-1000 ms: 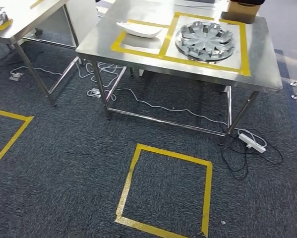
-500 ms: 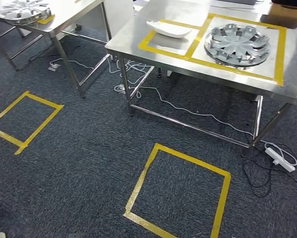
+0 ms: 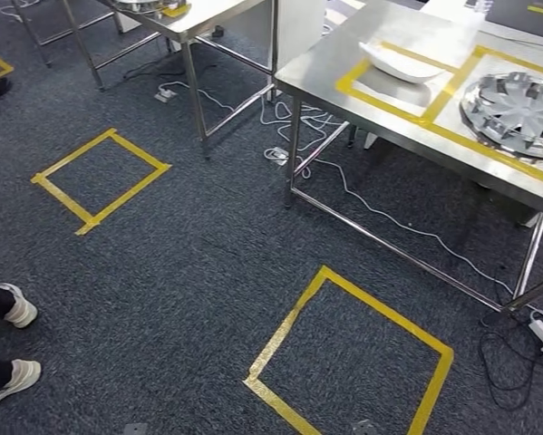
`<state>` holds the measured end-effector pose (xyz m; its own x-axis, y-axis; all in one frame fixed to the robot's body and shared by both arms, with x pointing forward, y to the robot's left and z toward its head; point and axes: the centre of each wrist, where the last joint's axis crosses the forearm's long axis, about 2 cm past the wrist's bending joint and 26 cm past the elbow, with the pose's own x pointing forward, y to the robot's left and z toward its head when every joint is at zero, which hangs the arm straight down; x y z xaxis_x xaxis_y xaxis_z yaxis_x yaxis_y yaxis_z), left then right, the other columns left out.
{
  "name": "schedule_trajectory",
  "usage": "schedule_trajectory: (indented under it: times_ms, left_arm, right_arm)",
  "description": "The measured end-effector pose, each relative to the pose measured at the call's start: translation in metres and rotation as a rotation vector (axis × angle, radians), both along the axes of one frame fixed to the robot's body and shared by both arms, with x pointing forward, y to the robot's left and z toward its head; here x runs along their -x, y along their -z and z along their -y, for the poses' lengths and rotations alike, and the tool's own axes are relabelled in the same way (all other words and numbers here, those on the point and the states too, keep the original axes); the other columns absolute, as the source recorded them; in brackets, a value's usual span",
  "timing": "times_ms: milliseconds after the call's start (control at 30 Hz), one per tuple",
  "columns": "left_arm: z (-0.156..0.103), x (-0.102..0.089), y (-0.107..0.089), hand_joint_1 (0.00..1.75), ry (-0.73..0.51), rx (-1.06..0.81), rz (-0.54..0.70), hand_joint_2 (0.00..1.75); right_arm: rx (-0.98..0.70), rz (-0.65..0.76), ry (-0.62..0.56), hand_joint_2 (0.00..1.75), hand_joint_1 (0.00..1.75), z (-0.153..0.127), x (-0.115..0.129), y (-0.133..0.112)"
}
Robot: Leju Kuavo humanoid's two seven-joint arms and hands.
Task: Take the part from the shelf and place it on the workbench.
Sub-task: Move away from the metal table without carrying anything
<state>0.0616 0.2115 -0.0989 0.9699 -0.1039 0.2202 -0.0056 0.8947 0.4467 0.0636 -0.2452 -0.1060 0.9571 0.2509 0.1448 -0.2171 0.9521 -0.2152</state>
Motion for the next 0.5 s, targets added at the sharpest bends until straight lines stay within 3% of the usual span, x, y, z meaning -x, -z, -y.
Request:
schedule_trajectory:
  times_ms: [500]
  left_arm:
    - [-0.0034,-0.0001,0.0004,0.0,0.012,-0.021,-0.006,0.0]
  right_arm:
    - [-0.014,-0.027,-0.005,1.75,0.0,-0.0011,0.0071,0.001]
